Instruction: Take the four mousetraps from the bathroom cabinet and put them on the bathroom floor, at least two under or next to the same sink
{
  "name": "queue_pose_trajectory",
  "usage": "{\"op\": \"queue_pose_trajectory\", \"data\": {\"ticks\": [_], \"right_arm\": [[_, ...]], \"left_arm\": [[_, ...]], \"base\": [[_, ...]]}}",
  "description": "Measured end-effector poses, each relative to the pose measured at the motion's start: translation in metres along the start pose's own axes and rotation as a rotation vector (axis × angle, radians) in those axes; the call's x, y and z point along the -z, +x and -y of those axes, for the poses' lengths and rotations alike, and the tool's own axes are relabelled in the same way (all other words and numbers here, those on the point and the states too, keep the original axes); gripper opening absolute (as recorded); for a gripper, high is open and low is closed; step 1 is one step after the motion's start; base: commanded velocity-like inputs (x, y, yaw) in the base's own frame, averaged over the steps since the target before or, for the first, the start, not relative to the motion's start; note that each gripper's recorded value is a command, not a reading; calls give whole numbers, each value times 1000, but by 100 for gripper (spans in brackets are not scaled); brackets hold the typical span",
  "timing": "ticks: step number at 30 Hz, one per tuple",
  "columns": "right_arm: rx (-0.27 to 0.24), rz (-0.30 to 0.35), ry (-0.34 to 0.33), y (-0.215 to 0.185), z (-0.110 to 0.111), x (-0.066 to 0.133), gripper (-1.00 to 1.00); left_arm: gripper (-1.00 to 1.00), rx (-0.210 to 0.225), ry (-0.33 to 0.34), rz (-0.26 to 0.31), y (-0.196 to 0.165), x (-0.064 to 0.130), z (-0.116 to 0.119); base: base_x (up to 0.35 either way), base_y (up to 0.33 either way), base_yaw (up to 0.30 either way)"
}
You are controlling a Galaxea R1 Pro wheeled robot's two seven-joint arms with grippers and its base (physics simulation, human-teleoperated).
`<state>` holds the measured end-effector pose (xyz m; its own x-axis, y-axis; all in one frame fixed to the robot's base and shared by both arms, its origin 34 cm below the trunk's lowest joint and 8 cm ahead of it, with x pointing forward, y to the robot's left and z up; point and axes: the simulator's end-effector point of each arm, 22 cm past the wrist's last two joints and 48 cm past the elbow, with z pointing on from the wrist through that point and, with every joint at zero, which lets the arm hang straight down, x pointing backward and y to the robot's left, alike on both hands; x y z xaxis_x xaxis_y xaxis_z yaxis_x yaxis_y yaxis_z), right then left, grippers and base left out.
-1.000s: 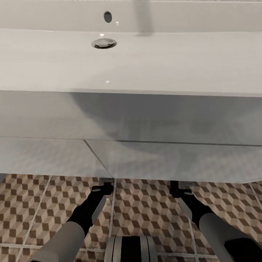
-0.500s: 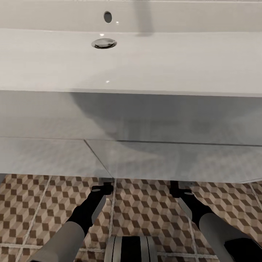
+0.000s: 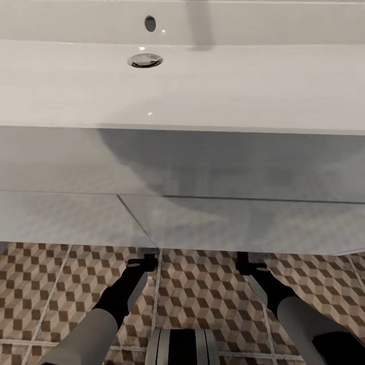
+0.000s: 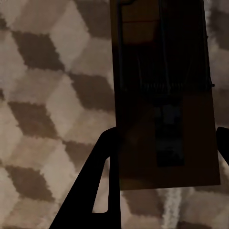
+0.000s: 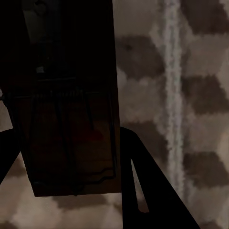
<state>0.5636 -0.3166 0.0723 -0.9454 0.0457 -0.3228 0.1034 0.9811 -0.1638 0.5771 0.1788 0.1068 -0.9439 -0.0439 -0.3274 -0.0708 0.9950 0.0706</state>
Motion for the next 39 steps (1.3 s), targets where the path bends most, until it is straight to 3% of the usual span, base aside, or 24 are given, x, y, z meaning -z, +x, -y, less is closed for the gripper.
{"op": "queue_pose_trajectory", "data": {"ticks": [12,19,29,35,39], "right_arm": [[-14,62,-9,-14,-6,1,-100],[-18,64,-13,-12,-9,1,-100],[-14,22,-2,8,-5,-1,-100],[-7,14,0,13,-4,-1,-100],[-6,14,-1,13,-5,-1,-100]], "left_arm": [[-100,-5,-1,-14,8,-2,-3],[-100,-5,-3,-23,11,-4,-8],[-100,-24,-20,-127,64,-12,-16],[-100,-26,-22,-125,64,-12,-17],[-100,-12,-21,-79,54,-13,-16]], "base": [[0,0,0],[0,0,0],[0,0,0],[0,0,0],[0,0,0]]}}
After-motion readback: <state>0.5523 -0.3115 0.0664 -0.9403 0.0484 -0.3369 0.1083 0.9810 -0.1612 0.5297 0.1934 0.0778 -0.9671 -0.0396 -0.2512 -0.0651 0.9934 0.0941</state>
